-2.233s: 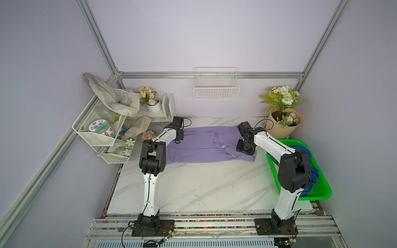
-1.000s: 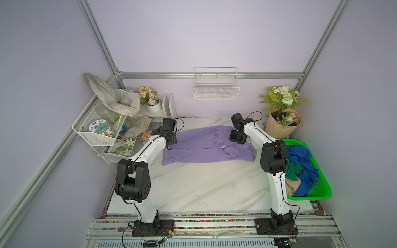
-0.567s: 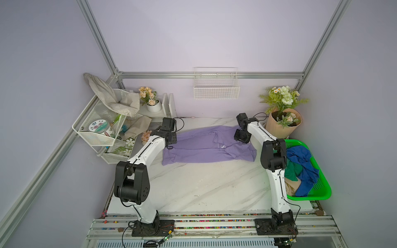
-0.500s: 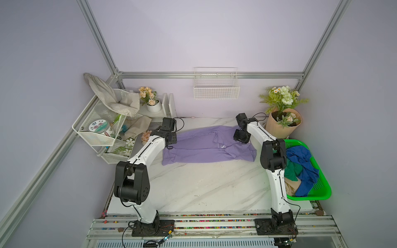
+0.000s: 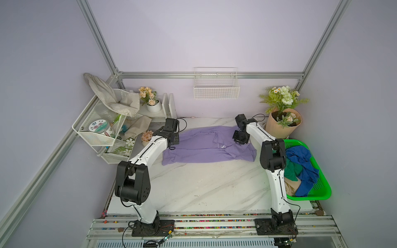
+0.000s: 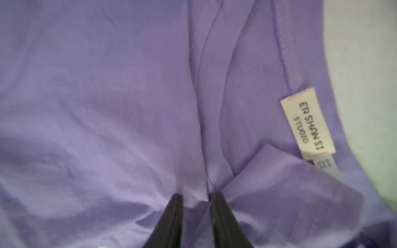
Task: Fold and stack t-shirts
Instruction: Fold the T-shirt.
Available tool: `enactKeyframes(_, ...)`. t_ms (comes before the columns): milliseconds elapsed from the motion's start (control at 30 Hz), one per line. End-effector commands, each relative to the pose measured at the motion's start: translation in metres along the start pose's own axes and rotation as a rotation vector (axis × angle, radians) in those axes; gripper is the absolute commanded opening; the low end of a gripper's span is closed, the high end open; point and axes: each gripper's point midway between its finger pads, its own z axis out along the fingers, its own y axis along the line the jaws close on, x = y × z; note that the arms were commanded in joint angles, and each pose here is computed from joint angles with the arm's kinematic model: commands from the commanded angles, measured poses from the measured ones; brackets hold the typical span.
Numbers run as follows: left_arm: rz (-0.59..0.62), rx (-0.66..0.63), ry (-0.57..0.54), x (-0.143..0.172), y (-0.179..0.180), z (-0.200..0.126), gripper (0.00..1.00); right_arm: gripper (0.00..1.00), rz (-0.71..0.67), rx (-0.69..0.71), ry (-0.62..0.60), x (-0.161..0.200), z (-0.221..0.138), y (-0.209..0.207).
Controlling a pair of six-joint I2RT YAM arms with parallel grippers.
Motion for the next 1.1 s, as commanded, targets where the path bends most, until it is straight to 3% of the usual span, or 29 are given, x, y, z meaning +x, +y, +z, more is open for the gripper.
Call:
enactKeyframes(0, 0.017, -0.008, 0.058, 0.017, -0.001, 0.007, 0.0, 0.18, -0.021, -0.022, 0.005, 0.003, 0.002, 0.006)
enactKeyframes(100, 0.02, -0.006, 0.063, 0.018, -0.002, 0.007, 0.0, 0.07, -0.029, -0.031, 0.007, 0.003, 0.003, 0.009)
enactKeyframes(200, 0.022, 0.0, 0.07, 0.02, -0.005, 0.009, 0.0, 0.04, -0.033, -0.038, 0.002, 0.001, 0.0, 0.01)
enactKeyframes(667, 0.034, 0.04, 0.094, 0.027, -0.027, 0.019, 0.0, 0.04, -0.054, -0.107, -0.057, -0.017, -0.032, 0.03)
enactKeyframes(1067, 0.051, 0.042, 0.096, 0.03, -0.03, 0.018, 0.0, 0.03, -0.066, -0.009, -0.112, -0.024, -0.045, 0.011)
